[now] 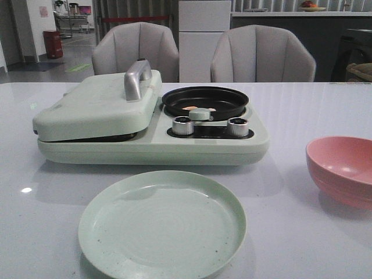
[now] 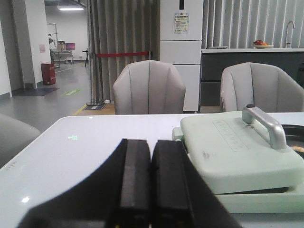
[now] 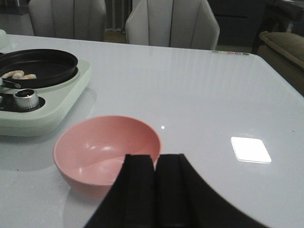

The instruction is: Make breakfast with bread and shrimp

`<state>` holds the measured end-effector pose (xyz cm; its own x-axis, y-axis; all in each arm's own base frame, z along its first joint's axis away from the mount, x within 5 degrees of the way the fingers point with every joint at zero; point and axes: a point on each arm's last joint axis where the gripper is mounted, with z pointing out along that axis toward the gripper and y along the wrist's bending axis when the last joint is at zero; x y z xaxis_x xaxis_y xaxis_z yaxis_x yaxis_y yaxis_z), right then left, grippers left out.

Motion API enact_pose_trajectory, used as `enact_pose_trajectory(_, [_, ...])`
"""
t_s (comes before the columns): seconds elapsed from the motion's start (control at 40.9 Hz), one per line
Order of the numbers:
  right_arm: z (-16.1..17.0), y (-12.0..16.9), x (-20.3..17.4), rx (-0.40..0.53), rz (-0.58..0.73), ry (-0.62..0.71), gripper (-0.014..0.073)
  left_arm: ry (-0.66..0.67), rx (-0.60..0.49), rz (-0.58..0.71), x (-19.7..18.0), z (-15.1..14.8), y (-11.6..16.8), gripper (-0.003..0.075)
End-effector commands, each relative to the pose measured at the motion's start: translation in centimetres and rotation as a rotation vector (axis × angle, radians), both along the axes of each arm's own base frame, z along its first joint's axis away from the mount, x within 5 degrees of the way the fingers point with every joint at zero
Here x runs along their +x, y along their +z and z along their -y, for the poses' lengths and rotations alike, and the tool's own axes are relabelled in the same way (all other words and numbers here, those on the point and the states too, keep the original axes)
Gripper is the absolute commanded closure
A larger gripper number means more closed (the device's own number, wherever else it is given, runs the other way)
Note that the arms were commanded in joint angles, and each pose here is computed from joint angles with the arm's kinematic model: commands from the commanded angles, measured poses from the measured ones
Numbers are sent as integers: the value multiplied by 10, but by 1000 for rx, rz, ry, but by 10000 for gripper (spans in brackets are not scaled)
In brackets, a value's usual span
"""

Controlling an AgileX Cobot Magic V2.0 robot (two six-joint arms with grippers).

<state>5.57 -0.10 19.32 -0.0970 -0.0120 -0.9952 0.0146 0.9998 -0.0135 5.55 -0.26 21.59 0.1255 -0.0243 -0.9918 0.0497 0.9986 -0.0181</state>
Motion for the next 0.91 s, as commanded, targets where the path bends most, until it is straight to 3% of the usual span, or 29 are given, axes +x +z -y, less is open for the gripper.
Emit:
enact_pose_trajectory(0.0, [0,18,-2,-18,187,-6,560,-5,-23,75,-1,0,-1,619])
enact_pose_trajectory(0.245, [0,23,-2,23,259,-4,560,-5,-23,75,-1,0,-1,619])
enact_pose_trajectory(0.881, [0,23,-2,23,263,0,560,-5,-23,75,-1,0,-1,619])
